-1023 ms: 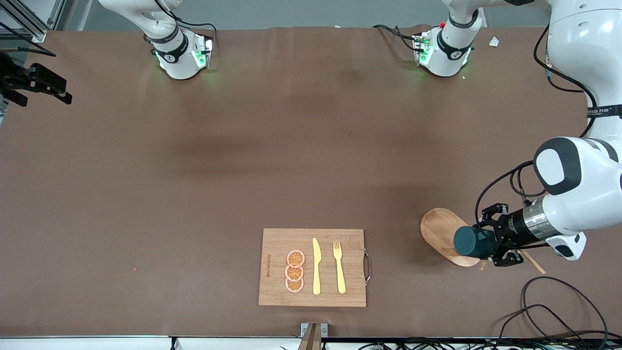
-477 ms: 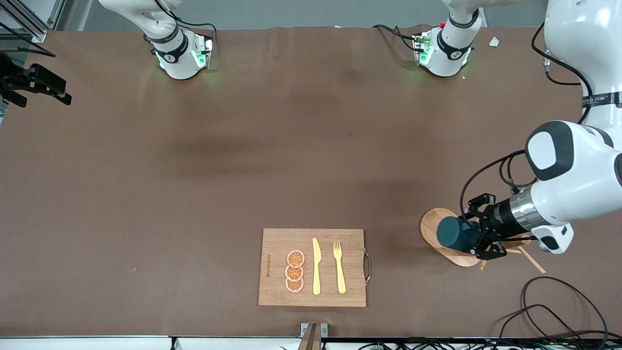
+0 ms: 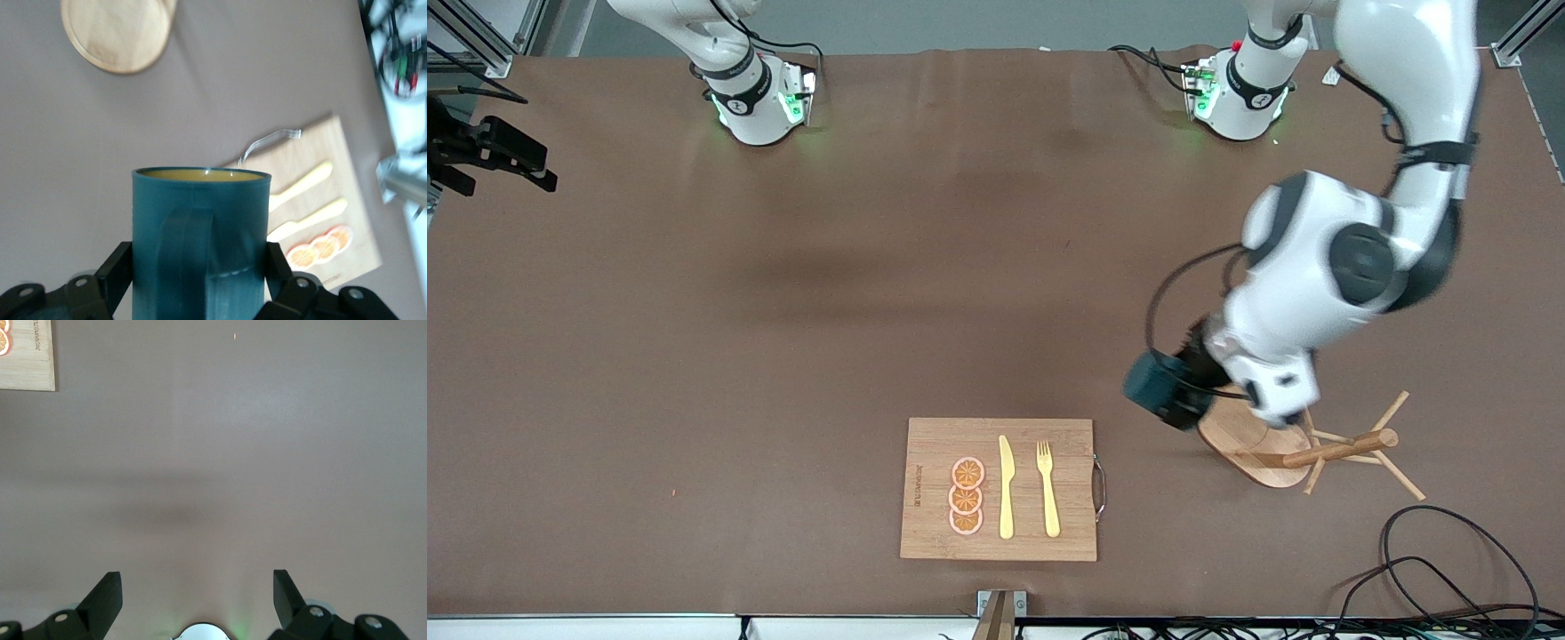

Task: Transfer cup from left to right arm and place
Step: 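Lift the teal mug off the mug tree with the left gripper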

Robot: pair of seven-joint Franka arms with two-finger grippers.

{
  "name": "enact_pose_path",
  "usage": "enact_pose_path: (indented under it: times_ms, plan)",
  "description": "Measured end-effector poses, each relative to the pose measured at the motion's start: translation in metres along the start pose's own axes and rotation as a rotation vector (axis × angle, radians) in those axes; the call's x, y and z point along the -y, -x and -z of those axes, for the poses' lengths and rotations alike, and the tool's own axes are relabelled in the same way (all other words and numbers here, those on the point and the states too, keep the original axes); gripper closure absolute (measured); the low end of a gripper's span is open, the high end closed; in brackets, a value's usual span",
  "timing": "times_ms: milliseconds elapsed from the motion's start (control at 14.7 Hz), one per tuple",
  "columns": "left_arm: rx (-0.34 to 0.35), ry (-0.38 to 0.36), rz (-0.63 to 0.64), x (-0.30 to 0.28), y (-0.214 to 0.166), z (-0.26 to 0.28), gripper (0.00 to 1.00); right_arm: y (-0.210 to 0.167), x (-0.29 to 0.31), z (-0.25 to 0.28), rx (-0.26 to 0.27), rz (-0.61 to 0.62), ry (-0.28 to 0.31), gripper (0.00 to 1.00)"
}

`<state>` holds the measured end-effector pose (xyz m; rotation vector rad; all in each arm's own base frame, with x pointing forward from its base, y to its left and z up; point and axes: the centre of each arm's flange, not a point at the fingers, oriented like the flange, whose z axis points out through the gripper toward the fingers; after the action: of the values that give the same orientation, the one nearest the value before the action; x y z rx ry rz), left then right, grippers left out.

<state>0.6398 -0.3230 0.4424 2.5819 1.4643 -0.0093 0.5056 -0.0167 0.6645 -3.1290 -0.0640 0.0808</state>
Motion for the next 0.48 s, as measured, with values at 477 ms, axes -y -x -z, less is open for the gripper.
enact_pose_path:
  times_ms: [477]
  plan:
    - [-0.256, -0.055, -0.409, 0.010, 0.187, -0.076, 0.16, -0.001, -0.001, 0.002, -0.005, -0.002, 0.000, 0.00]
